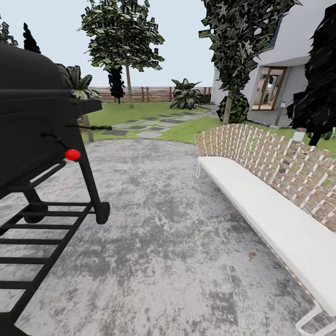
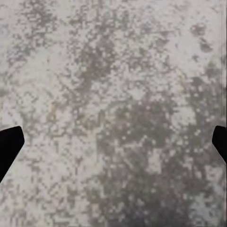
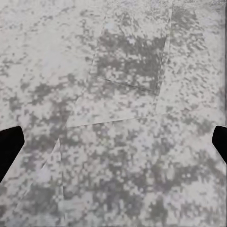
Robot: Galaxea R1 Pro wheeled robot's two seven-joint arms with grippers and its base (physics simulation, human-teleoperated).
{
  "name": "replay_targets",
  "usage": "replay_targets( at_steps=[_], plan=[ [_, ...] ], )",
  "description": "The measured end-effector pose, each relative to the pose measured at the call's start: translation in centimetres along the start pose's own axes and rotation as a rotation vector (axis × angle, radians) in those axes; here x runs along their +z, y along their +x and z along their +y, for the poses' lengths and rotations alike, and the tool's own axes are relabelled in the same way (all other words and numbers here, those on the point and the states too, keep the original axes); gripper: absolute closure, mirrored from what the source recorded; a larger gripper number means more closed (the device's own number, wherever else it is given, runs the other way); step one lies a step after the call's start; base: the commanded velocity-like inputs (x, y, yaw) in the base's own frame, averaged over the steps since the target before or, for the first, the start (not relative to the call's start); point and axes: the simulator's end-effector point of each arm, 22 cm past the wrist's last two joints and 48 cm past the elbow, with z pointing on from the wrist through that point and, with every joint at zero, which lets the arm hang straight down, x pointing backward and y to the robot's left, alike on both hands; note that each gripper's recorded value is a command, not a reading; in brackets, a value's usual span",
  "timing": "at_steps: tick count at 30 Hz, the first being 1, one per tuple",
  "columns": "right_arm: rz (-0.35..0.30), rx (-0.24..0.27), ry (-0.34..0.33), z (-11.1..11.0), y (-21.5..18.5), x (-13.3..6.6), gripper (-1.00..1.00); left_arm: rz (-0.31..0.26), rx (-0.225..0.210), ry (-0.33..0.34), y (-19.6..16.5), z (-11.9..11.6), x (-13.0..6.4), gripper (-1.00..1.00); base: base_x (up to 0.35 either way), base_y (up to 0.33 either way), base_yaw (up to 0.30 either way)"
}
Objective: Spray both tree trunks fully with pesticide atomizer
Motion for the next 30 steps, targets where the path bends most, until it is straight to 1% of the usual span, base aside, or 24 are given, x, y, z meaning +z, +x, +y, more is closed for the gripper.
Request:
replay_targets(
  at_steps=[25, 30],
  plan=[
    [0.001, -0.002, 0.0, 0.02, 0.05, -0.01, -1.0, 0.001, -0.005, -0.001, 0.06, -0.02, -0.02, -1.0, 0.313, -0.17, 0.0],
    [0.001, -0.002, 0.001, -0.02, 0.03, 0.0, -1.0, 0.001, -0.005, -0.002, 0.05, 0.05, -0.01, -1.0, 0.313, -0.17, 0.143]
  ],
)
